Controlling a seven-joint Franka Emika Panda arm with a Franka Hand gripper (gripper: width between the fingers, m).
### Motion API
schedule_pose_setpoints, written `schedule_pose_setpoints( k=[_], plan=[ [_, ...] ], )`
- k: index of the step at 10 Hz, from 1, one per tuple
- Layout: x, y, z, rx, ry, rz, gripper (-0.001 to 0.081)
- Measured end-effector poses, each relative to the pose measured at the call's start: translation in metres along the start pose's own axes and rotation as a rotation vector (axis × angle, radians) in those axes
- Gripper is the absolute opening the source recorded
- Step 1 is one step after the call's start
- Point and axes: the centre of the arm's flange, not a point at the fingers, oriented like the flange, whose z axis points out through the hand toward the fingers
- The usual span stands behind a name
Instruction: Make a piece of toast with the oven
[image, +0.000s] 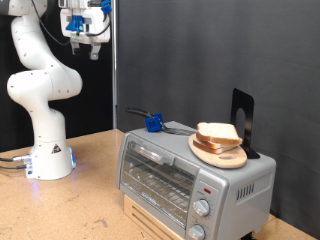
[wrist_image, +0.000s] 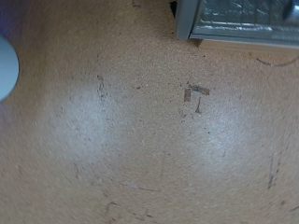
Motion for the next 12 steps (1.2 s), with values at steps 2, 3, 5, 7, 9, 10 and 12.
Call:
schedule_pose_setpoints(
  k=[2, 3, 5, 7, 9, 10, 12],
  plan=[
    [0.007, -0.012, 0.001, 0.03, -0.019, -0.25, 0.08],
    [0.011, -0.025, 0.005, 0.052, -0.04, -0.374, 0.08],
    [0.007, -0.033, 0.01, 0.049, -0.056, -0.451, 0.08],
    [0.008, -0.034, 0.009, 0.047, -0.149, -0.65, 0.08],
    [0.003, -0.046, 0.022, 0.101, -0.213, -0.892, 0.08],
    [-0.003, -0.052, 0.03, 0.114, -0.231, -0.988, 0.08],
    [-0.002, -0.05, 0.028, 0.109, -0.263, -0.996, 0.08]
  ],
)
